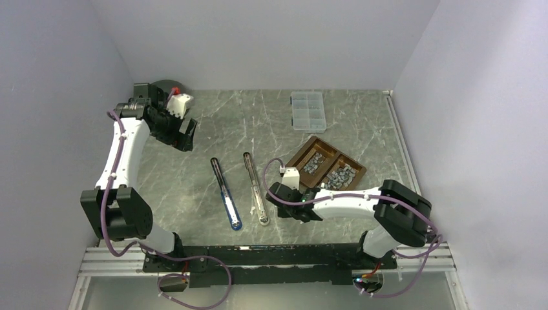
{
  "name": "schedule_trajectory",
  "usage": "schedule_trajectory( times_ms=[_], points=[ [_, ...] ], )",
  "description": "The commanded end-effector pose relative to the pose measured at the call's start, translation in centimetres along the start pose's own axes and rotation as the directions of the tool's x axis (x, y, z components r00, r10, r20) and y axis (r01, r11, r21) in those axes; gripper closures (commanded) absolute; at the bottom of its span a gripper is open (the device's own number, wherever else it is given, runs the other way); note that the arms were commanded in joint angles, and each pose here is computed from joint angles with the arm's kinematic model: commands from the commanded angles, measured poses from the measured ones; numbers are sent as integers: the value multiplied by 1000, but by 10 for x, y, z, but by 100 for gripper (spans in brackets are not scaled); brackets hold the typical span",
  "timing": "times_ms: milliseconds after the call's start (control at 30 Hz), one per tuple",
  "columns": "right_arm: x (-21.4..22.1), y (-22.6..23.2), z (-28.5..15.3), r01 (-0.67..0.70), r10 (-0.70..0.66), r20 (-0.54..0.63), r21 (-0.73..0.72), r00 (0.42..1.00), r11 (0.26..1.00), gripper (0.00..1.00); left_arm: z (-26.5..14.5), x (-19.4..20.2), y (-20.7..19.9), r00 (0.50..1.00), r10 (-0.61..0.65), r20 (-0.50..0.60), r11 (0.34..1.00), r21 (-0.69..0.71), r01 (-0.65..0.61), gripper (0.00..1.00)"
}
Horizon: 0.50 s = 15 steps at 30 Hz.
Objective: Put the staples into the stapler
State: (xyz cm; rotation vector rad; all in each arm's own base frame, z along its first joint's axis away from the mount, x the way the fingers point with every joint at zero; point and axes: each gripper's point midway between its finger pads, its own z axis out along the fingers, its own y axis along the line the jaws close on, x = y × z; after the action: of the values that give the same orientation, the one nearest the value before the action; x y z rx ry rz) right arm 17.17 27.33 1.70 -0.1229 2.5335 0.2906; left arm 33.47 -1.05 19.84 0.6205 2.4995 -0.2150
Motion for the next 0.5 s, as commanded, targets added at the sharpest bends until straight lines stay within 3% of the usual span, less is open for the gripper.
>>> schedule_trajectory(
  times_ms=[0,133,467],
  points=[
    [-1,-5,3,18,-18,5,27,1000,999,84,-8,-13,1,999,4,43,1000,-1,-4,1],
    [-9,-8,-7,26,-27,33,27,999,999,91,-7,-12,-1,999,0,41,1000,7,0,0],
    [-5,-31,-48,84,-87,48,64,995,994,92,-8,-11,-3,999,3,49,1000,11,-4,1]
  ],
)
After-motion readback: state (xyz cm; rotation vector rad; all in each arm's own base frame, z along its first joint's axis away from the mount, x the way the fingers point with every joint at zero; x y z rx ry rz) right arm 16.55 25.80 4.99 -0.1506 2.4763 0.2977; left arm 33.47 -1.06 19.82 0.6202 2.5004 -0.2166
